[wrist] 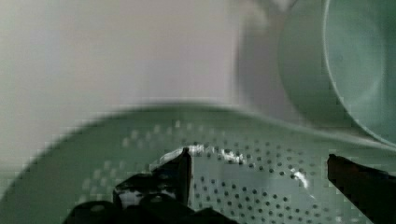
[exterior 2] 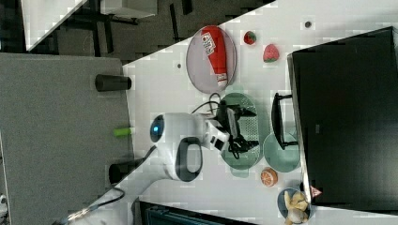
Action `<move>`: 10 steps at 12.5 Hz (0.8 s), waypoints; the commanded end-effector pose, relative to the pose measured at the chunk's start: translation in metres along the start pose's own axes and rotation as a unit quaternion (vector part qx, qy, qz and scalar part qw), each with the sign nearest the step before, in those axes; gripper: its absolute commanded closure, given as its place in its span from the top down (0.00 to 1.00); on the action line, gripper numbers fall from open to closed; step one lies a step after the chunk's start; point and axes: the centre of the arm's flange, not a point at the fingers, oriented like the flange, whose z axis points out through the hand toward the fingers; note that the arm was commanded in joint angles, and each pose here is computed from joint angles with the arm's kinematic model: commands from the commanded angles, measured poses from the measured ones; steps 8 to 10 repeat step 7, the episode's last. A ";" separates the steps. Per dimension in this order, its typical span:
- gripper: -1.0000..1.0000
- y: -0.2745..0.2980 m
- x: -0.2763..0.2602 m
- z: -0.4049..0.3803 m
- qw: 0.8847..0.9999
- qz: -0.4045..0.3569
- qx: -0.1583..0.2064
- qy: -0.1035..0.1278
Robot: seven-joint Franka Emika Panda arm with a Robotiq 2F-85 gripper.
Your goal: Drag strainer left to right.
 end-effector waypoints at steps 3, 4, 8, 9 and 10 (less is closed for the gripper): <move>1.00 -0.013 -0.014 -0.146 0.972 -0.216 0.083 0.047; 1.00 -0.008 -0.015 -0.175 0.972 -0.213 0.085 0.048; 1.00 0.016 -0.034 -0.261 0.974 -0.212 0.072 0.036; 1.00 0.016 -0.034 -0.261 0.974 -0.212 0.072 0.036; 1.00 0.016 -0.034 -0.261 0.974 -0.212 0.072 0.036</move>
